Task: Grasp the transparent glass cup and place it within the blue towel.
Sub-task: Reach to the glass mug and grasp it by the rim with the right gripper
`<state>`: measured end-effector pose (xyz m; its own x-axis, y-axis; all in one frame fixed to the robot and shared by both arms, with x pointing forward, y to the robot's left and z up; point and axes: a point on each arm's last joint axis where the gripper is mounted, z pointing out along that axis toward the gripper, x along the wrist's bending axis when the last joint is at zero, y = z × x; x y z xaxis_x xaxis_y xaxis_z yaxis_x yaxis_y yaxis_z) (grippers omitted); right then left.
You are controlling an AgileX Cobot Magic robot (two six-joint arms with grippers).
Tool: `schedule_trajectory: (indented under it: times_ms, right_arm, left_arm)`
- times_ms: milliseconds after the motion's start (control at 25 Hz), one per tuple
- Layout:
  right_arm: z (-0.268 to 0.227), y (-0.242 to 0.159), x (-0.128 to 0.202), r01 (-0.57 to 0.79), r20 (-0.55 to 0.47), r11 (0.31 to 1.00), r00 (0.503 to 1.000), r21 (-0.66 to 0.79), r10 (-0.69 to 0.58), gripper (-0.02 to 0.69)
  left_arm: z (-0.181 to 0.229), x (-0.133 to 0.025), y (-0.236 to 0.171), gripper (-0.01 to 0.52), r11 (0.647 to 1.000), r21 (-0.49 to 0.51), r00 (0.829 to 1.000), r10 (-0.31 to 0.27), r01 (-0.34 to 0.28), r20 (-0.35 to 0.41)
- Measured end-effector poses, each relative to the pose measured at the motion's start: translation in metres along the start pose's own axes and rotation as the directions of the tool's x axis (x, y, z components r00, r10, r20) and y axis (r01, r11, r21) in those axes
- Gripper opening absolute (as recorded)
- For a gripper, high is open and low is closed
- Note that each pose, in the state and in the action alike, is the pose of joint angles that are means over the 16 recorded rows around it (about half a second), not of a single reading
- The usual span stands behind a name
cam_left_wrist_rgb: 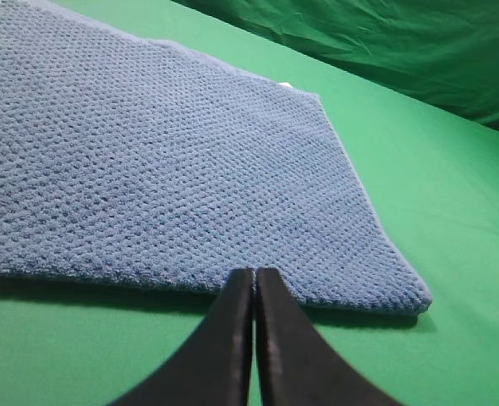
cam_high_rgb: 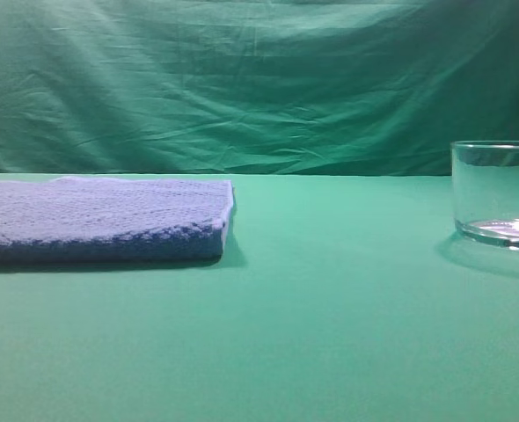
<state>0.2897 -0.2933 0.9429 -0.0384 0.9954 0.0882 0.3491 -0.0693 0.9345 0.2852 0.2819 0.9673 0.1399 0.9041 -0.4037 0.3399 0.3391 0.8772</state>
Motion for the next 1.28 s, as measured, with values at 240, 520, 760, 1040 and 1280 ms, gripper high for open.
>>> schedule_trajectory:
  times_ms: [240, 520, 760, 1040, 1280]
  right_arm:
    - [0.000, 0.000, 0.000, 0.008, 0.003, 1.000, 1.000, -0.005, -0.008, 0.000]
    - [0.000, 0.005, -0.001, 0.036, 0.016, 0.998, 0.999, -0.059, -0.035, 0.000]
    - [0.000, 0.012, -0.001, 0.046, 0.021, 0.990, 0.999, -0.136, -0.044, 0.000]
    - [-0.003, 0.021, 0.000, -0.020, -0.007, 0.976, 1.000, -0.217, 0.019, 0.000]
    - [-0.010, 0.040, 0.004, -0.069, -0.048, 0.970, 0.997, -0.232, 0.060, 0.000]
  left_arm:
    - [0.000, 0.000, 0.000, 0.000, 1.000, 0.000, 1.000, 0.000, 0.000, 0.000]
    - [0.000, 0.000, 0.000, 0.000, 1.000, 0.000, 1.000, 0.001, -0.001, 0.000]
    - [0.000, 0.000, 0.000, 0.000, 1.000, 0.000, 1.000, 0.002, -0.002, 0.000]
    - [0.000, 0.000, 0.000, 0.000, 1.000, 0.000, 1.000, 0.002, -0.002, 0.000]
    - [0.000, 0.000, 0.000, 0.000, 1.000, 0.000, 1.000, 0.002, -0.002, 0.000]
